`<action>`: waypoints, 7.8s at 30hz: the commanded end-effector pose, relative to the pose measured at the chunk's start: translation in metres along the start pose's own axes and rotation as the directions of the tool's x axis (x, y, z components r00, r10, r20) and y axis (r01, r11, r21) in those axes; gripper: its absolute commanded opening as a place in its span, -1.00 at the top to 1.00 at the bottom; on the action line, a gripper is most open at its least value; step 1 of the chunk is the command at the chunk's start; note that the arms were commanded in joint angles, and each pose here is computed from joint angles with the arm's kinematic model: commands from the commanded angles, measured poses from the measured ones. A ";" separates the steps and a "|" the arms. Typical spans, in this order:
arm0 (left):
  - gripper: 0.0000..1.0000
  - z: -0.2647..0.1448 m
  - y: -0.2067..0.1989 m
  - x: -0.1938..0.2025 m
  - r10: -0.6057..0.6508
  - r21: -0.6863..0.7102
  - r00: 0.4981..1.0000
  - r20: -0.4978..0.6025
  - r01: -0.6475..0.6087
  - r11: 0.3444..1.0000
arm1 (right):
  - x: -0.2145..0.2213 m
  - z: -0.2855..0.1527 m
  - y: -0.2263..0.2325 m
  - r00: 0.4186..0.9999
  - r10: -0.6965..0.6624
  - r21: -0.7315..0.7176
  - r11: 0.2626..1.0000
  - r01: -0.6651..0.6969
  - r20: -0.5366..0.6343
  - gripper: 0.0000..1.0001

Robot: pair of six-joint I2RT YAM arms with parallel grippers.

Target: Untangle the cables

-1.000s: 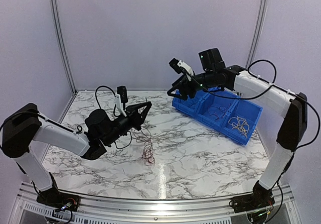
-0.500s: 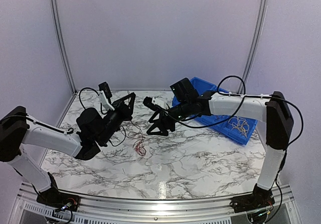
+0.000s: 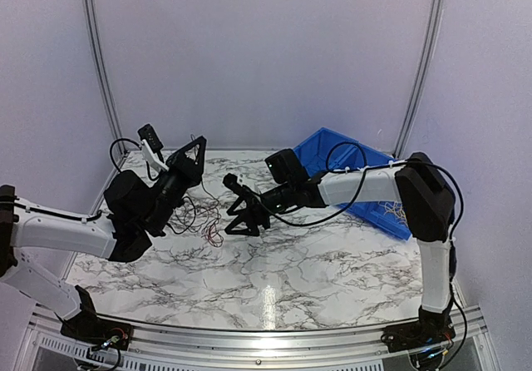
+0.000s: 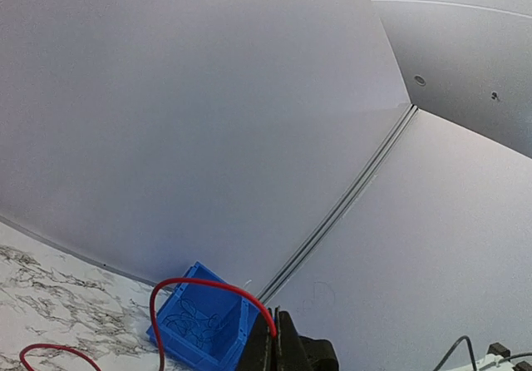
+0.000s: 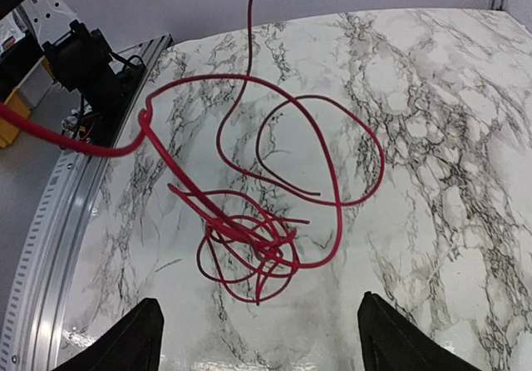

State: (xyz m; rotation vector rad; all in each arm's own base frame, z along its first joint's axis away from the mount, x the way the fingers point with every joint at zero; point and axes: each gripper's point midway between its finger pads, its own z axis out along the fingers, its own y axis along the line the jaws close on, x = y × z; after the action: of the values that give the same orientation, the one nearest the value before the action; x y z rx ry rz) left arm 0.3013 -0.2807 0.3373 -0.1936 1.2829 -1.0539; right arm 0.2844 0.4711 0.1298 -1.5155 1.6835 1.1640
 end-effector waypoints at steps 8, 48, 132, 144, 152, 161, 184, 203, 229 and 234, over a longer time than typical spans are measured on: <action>1.00 -0.004 -0.011 -0.019 -0.011 0.009 1.000 0.022 0.010 1.000 | -0.038 0.044 0.015 0.982 0.141 -0.231 0.967 -0.109 0.127 -0.19; 1.00 -0.027 -0.123 -0.189 0.202 0.108 0.951 0.236 -0.232 0.967 | 0.044 -0.015 -0.062 0.975 0.216 0.154 0.966 -0.205 -0.054 0.38; -0.22 -0.030 -0.046 0.006 0.015 0.158 0.969 -0.245 0.024 0.987 | -0.210 -0.303 -0.063 0.939 -0.292 0.560 0.816 0.145 0.182 1.00; -0.18 -0.027 -0.030 0.014 0.037 0.089 0.966 -0.255 -0.015 0.996 | -0.151 -0.400 -0.109 0.962 -0.205 0.713 0.701 0.014 0.182 1.00; -0.18 -0.028 -0.021 0.018 0.041 0.053 0.965 -0.261 -0.029 0.998 | -0.102 -0.441 -0.115 0.967 -0.135 0.753 0.653 -0.078 0.217 1.00; -0.18 -0.028 -0.015 0.023 0.043 0.030 0.961 -0.275 -0.036 0.999 | -0.045 -0.429 -0.141 0.975 -0.024 0.745 0.650 -0.153 0.221 1.00; -0.21 -0.048 0.099 0.056 0.172 -0.407 0.903 -0.394 -0.339 0.848 | 0.013 -0.429 -0.141 0.945 0.234 0.793 0.518 -0.320 0.229 -0.12; 0.03 -0.039 0.158 0.169 -0.017 -0.351 0.713 -0.701 -0.325 0.878 | 0.029 -0.120 -0.081 0.979 0.186 0.227 0.960 -0.163 -0.083 -0.03; 0.35 -0.038 0.191 0.209 -0.087 -0.357 0.631 -0.771 -0.315 0.880 | 0.051 -0.035 -0.087 0.957 0.249 0.095 0.967 -0.236 -0.147 0.24; 0.18 -0.048 0.155 0.179 0.111 -0.160 0.609 -0.785 -0.373 0.914 | 0.039 -0.066 -0.072 0.975 0.166 0.138 0.980 -0.146 -0.146 0.21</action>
State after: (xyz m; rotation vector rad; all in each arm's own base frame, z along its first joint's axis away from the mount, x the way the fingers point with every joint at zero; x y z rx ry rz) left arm 0.3433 -0.3062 0.0567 0.0553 2.3172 -0.6624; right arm 0.3623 0.4088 0.0633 -1.4091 2.0937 1.0835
